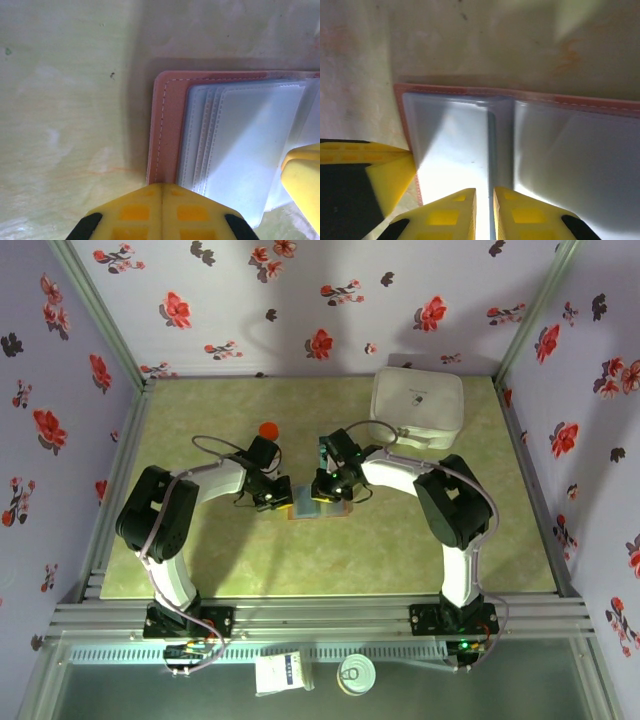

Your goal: Take the credit cards out of the card holder

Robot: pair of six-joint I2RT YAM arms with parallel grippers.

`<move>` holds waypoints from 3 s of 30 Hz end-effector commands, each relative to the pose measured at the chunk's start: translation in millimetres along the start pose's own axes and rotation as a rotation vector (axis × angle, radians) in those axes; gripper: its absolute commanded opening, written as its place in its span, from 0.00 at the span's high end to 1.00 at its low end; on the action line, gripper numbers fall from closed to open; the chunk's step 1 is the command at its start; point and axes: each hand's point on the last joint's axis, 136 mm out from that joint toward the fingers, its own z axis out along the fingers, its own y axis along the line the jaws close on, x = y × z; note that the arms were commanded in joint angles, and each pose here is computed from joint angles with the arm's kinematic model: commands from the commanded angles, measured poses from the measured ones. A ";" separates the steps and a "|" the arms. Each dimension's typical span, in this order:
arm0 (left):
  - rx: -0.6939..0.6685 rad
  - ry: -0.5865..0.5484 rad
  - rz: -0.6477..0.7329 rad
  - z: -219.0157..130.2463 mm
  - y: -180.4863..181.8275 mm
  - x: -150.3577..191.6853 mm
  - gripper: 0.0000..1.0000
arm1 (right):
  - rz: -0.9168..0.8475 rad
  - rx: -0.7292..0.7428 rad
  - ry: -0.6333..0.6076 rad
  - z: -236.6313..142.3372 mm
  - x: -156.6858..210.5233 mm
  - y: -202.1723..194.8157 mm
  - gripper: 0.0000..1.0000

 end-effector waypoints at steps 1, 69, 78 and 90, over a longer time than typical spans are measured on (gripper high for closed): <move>-0.067 0.018 0.008 -0.2 14.0 4.0 0.99 | -0.004 0.009 0.006 -3.8 3.9 -6.8 0.83; 0.099 -0.032 -0.030 -3.3 -43.1 -18.1 0.70 | 0.115 -0.241 0.024 0.7 -2.6 -13.9 0.83; 0.153 -0.001 -0.051 10.0 -49.3 -15.1 0.73 | 0.117 -0.252 0.026 0.2 -2.2 -12.4 0.83; 0.180 0.003 -0.051 8.8 -55.6 -14.4 0.81 | 0.111 -0.289 0.004 -9.4 -6.6 -1.3 0.83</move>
